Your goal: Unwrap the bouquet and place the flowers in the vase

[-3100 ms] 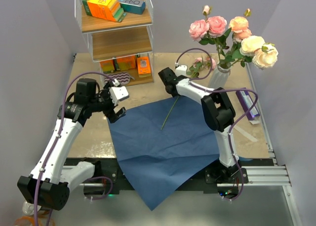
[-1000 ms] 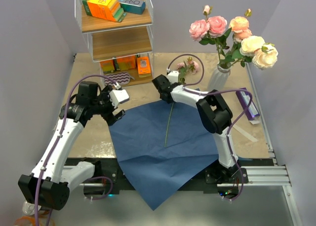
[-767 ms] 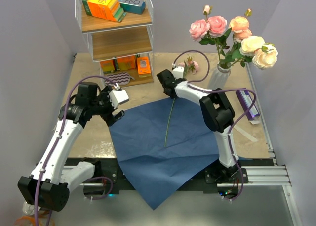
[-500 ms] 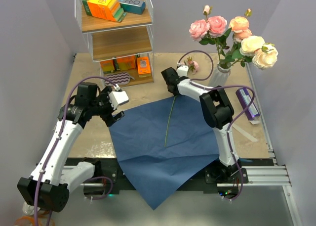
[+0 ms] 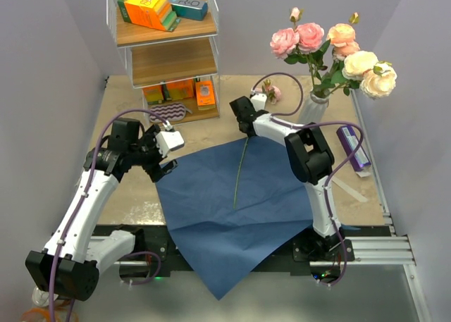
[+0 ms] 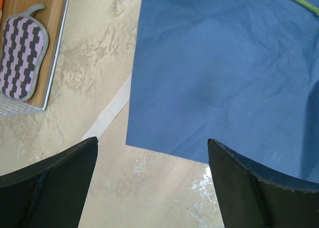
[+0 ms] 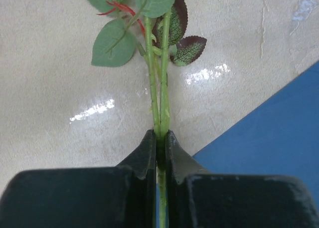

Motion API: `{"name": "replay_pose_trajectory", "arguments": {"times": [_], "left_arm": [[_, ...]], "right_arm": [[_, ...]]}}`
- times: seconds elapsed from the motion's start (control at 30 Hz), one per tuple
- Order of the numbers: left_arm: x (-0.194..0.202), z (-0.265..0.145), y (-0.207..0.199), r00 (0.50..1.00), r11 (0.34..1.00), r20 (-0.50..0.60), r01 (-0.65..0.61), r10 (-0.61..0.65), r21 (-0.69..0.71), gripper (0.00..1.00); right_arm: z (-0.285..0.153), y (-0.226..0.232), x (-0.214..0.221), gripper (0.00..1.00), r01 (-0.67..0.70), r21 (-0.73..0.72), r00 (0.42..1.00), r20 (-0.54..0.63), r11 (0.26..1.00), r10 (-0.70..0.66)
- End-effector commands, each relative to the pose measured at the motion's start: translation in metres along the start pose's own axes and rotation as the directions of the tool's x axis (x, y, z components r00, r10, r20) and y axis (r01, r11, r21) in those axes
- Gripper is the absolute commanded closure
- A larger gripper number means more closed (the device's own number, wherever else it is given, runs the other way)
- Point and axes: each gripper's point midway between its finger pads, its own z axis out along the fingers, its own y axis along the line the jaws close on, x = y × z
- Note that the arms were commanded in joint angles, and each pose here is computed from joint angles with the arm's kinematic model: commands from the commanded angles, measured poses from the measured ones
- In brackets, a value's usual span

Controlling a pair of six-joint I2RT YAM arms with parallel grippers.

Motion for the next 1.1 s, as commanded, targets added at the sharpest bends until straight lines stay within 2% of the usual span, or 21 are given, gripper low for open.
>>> {"name": "replay_pose_trajectory", "arguments": {"times": [0.0, 0.17, 0.23, 0.43, 0.7, 0.83, 0.87, 0.9, 0.97, 1.07], "left_arm": [[-0.007, -0.012, 0.012, 0.999, 0.998, 0.003, -0.032, 0.032, -0.057, 0.05], [-0.013, -0.015, 0.008, 1.0, 0.999, 0.023, -0.013, 0.014, -0.041, 0.05], [-0.016, -0.015, 0.008, 1.0, 1.0, 0.025, 0.006, -0.005, -0.027, 0.06], [-0.029, -0.021, 0.012, 0.998, 0.999, 0.044, 0.037, -0.036, -0.028, 0.08], [-0.03, -0.029, 0.008, 0.997, 0.998, 0.059, 0.044, -0.041, -0.043, 0.08], [-0.033, -0.028, 0.009, 0.997, 0.998, 0.067, 0.048, -0.045, -0.041, 0.08], [-0.035, -0.03, 0.01, 0.996, 0.998, 0.072, 0.048, -0.045, -0.039, 0.07], [-0.036, -0.029, 0.011, 0.996, 0.998, 0.07, 0.049, -0.046, -0.037, 0.08], [-0.039, -0.031, 0.013, 0.996, 0.998, 0.077, 0.045, -0.042, -0.044, 0.08], [-0.039, -0.03, 0.014, 0.996, 0.998, 0.08, 0.042, -0.038, -0.047, 0.08]], "right_arm": [[-0.023, -0.003, -0.007, 1.0, -0.013, -0.036, 1.0, 0.02, 0.999, 0.014], [-0.063, -0.005, -0.026, 1.0, 0.003, -0.088, 0.993, 0.12, 0.996, 0.008], [-0.077, -0.008, -0.033, 1.0, 0.046, -0.061, 0.984, 0.177, 0.997, -0.035], [-0.145, 0.01, -0.053, 1.0, 0.149, -0.091, 0.932, 0.344, 0.985, -0.109], [-0.259, 0.008, -0.097, 1.0, 0.188, -0.22, 0.849, 0.527, 0.957, -0.045], [-0.325, 0.011, -0.132, 1.0, 0.257, -0.338, 0.778, 0.628, 0.905, 0.014], [-0.35, 0.007, -0.145, 1.0, 0.264, -0.393, 0.757, 0.65, 0.881, 0.063], [-0.37, 0.019, -0.146, 1.0, 0.326, -0.476, 0.746, 0.661, 0.817, 0.088], [-0.405, 0.017, -0.164, 1.0, 0.387, -0.531, 0.684, 0.714, 0.754, 0.151], [-0.466, 0.003, -0.196, 1.0, 0.499, -0.546, 0.548, 0.8, 0.673, 0.244]]}}
